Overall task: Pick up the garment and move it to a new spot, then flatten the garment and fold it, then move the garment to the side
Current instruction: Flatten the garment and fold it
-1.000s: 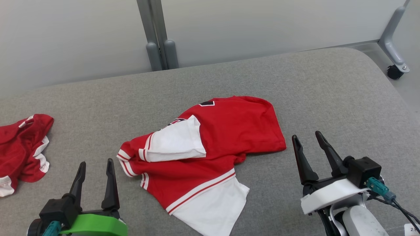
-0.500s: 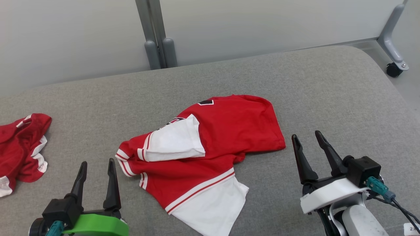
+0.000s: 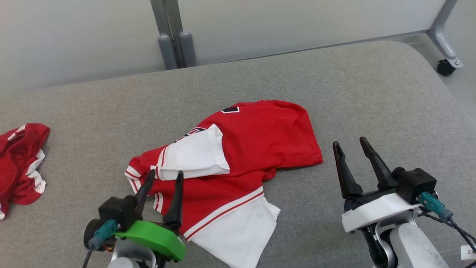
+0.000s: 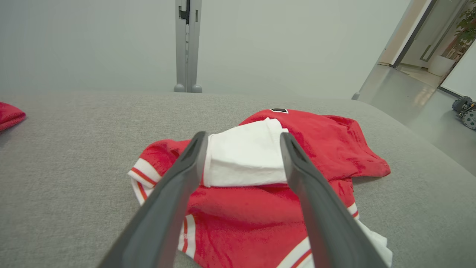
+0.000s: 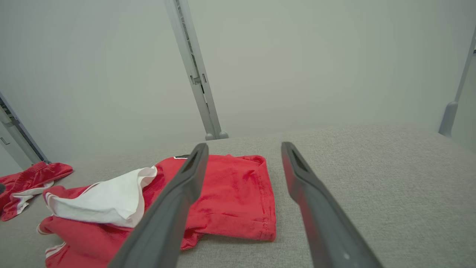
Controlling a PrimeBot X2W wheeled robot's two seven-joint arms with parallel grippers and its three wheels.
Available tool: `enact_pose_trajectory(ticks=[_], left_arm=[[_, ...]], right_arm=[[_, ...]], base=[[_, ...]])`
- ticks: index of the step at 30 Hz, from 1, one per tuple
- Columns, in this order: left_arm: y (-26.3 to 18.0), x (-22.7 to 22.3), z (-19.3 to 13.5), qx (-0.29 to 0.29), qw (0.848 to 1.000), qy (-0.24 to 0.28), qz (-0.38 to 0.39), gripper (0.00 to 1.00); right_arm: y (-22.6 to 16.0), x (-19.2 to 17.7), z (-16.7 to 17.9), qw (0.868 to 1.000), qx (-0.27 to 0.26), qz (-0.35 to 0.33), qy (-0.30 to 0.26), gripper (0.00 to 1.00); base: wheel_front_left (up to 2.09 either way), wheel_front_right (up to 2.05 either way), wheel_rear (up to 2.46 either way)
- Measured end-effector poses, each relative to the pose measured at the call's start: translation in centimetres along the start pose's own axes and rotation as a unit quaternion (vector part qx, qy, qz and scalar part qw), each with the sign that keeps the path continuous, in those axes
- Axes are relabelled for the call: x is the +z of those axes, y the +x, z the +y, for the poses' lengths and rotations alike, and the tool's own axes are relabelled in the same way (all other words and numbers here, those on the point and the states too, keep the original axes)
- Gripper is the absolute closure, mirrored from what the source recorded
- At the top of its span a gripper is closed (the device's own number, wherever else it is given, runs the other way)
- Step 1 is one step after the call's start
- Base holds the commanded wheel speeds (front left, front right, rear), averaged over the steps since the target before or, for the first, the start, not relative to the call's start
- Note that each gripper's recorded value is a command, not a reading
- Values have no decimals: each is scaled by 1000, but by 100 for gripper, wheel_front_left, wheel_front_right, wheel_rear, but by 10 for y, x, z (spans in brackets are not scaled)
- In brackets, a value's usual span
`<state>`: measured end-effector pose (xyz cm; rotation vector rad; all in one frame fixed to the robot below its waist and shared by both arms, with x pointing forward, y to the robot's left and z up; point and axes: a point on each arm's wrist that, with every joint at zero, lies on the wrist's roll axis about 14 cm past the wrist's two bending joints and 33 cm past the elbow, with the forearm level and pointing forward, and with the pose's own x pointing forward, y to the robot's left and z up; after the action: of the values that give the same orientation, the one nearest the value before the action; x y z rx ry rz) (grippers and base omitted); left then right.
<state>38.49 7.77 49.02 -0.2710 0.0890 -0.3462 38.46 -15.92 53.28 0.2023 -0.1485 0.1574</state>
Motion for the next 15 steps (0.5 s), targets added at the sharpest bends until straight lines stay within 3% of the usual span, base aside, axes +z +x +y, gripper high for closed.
enact_pose_trajectory(ticks=[7, 15], left_arm=[[29, -35, -28, -69, 992, 38, 100, 0], [54, -76, -35, -136, 952, 170, 216, 0]], right_arm=[[7, -2, -11, 1000, -15, 1, -2, 0], [8, -5, -25, 999, -41, 4, -2, 0]], base=[[0, 0, 0], [0, 0, 0]])
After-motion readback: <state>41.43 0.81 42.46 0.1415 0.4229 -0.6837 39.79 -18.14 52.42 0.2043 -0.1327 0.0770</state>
